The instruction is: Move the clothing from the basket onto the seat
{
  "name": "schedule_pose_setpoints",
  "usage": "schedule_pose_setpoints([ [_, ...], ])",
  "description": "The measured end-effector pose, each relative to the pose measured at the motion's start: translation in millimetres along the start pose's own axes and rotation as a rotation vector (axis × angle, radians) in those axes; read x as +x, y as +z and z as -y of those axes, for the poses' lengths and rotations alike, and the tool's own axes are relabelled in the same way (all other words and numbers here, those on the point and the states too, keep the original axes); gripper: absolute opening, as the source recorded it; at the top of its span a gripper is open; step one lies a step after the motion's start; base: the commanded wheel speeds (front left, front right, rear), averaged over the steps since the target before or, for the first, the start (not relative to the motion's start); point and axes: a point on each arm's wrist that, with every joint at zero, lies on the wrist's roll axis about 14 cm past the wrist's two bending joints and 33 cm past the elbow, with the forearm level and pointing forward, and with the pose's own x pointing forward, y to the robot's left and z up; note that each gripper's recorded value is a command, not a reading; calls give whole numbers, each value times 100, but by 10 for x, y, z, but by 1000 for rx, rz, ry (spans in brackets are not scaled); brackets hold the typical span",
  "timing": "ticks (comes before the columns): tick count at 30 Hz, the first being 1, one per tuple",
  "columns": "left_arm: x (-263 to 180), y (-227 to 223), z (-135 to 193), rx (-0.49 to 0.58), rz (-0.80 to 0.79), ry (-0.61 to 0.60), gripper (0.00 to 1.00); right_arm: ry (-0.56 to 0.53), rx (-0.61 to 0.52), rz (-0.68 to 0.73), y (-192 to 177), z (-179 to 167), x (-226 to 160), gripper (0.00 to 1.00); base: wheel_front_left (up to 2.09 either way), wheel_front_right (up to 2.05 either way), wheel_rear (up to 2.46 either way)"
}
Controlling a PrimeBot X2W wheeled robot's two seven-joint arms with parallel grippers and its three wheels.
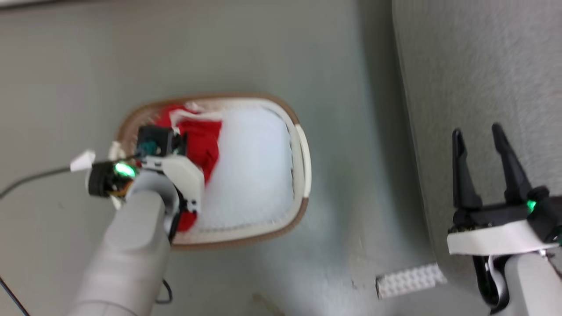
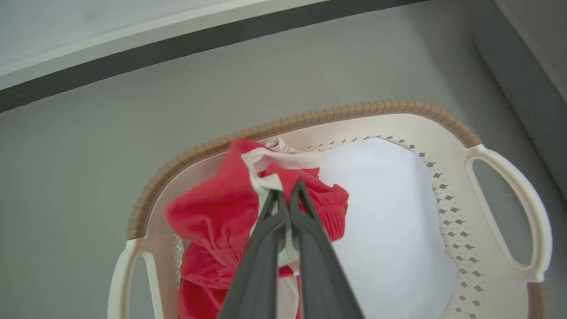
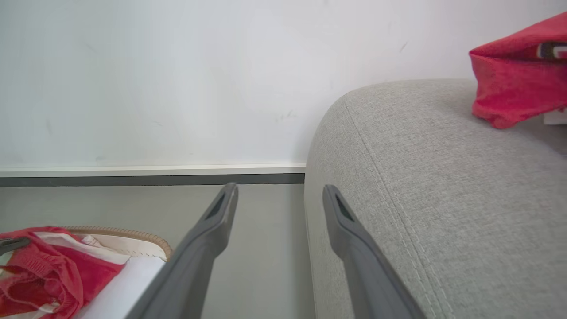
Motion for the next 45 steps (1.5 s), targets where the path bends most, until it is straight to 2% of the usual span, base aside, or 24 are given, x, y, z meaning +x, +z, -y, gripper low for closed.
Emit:
schedule_pose_setpoints([
  [8, -745, 614, -3, -73, 204, 27, 0, 54, 15, 74, 410, -243, -356, 100, 0, 0, 0],
  [18, -1902, 1426, 43, -103, 527, 54, 0, 144, 26, 190, 864, -579, -921, 100, 0, 0, 0],
  [27, -2908, 1963, 230, -78, 740, 43, 0, 321, -2, 320, 1266, -1163, -1268, 100, 0, 0, 0],
  [35, -3241, 2080, 490, -51, 779, -18, 0, 492, -41, 381, 1445, -1706, -1420, 100, 0, 0, 0],
  [40, -3308, 2065, 675, -37, 764, -78, 0, 626, -78, 400, 1490, -2108, -1540, 100, 0, 0, 0],
  [45, -3330, 2018, 900, -12, 742, -154, 0, 726, -115, 398, 1477, -2363, -1609, 100, 0, 0, 0],
])
